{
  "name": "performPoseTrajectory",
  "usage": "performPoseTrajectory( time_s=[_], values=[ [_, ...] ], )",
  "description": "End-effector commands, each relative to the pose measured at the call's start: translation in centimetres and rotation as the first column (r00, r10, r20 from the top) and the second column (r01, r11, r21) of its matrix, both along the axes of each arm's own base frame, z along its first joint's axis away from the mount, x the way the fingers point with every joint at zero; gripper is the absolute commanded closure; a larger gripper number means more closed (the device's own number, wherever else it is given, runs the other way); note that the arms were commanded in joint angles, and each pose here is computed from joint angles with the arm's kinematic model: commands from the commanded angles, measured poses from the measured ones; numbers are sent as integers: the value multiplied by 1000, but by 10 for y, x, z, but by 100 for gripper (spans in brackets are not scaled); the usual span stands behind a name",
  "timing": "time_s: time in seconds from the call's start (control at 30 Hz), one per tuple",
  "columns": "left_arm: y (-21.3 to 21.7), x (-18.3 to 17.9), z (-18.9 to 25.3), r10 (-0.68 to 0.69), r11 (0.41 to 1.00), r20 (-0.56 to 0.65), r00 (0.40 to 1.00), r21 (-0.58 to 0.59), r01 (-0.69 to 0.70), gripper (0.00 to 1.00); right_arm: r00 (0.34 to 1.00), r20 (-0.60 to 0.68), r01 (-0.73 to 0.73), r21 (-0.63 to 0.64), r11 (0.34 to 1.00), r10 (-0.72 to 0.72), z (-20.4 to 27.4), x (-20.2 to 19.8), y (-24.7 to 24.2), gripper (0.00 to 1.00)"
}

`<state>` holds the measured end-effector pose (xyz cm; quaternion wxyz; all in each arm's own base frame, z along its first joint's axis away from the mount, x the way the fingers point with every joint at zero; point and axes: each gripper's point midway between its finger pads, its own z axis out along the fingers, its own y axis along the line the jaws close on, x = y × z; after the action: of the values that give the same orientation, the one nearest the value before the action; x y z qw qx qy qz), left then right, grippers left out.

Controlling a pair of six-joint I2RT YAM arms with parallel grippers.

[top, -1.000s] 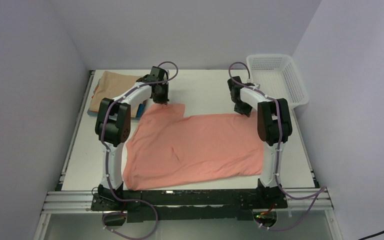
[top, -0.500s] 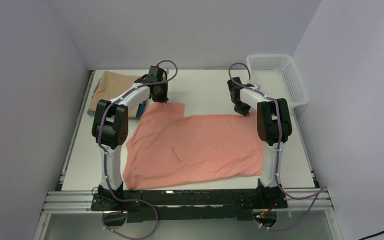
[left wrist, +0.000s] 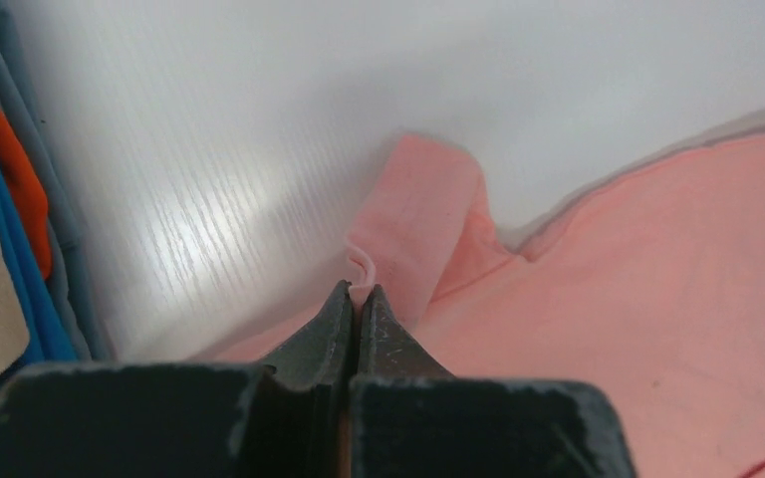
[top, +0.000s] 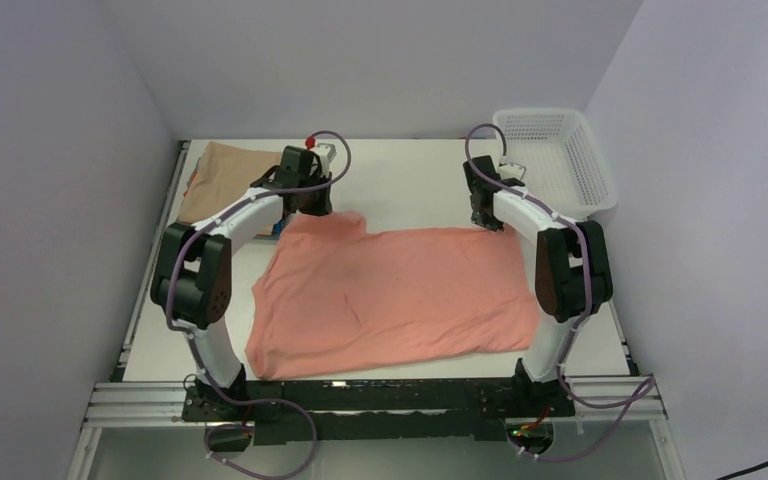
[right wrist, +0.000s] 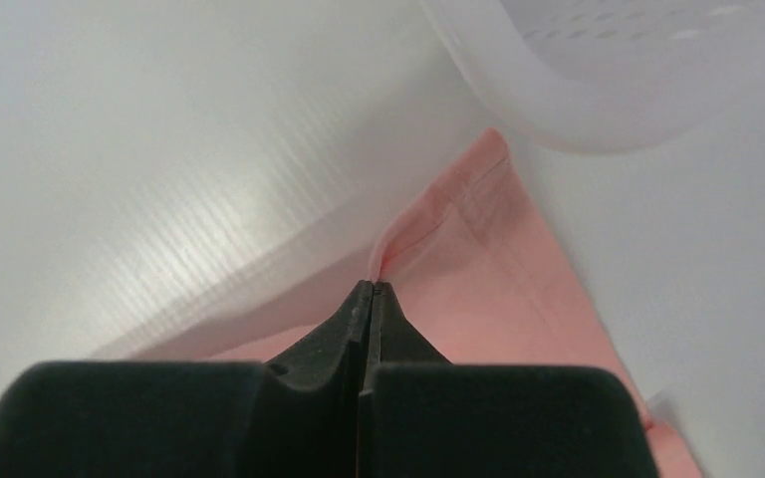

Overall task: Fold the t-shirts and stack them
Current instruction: Fold the other side of the tshirt into a rectangle

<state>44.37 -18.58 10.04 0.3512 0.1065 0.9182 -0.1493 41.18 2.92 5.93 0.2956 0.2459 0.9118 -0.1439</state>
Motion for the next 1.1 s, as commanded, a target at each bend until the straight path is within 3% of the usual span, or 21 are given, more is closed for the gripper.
performPoseTrajectory(
  time_s=[0.0, 0.23, 0.67, 0.8, 1.07],
  values=[
    [-19, -12, 29, -110, 992, 120, 987, -50, 117, 100, 995, 69, -72, 25, 997, 70, 20, -6, 13, 100],
    [-27, -53, 32, -151, 987, 164, 975, -25, 157, 100, 994, 61, -91, 17, 996, 90, 23, -42, 15, 100],
    [-1, -141, 24, 21, 999, 142, 990, -49, -14, 100, 992, 42, -119, -11, 993, 119, 30, -93, -1, 100],
    [3, -165, 25, 58, 993, 130, 990, -113, -43, 100, 991, 50, -120, -19, 993, 121, 32, -103, -6, 100],
    [23, -197, 29, 139, 982, 96, 986, -138, -126, 100, 991, 57, -121, -67, 990, 125, 46, -114, -19, 100]
  ],
)
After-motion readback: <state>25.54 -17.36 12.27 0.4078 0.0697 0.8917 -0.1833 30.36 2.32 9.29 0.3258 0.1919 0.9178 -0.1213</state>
